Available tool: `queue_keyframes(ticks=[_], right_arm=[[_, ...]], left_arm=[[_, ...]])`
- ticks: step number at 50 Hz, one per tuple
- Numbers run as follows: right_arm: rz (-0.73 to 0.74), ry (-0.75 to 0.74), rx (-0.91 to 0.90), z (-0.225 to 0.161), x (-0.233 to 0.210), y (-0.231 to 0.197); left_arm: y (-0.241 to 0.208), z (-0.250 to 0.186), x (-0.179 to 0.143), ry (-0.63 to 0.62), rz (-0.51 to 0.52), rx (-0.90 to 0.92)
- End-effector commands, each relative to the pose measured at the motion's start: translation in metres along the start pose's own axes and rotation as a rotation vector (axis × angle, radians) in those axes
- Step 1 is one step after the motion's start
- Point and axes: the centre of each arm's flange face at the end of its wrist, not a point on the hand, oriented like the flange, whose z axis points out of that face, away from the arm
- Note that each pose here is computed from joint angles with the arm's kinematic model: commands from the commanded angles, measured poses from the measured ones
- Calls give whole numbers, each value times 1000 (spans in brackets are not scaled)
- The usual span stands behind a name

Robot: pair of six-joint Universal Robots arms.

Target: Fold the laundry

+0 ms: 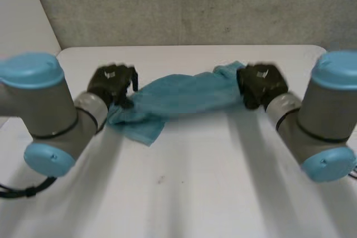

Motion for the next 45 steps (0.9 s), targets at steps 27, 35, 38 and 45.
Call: queue_keyframes(ticks=[27, 35, 38, 45], right_arm=[[-74, -92, -119, -39, -13, 35], [-73, -99, -135, -42, -15, 39], [-72, -100, -135, -42, -15, 39], [-74, -98, -133, -41, -15, 39]], left_arm=[[9, 42, -38, 149, 212, 31], [29, 62, -39, 168, 334, 15], [33, 64, -40, 166, 346, 11], [42, 68, -48, 155, 348, -6]])
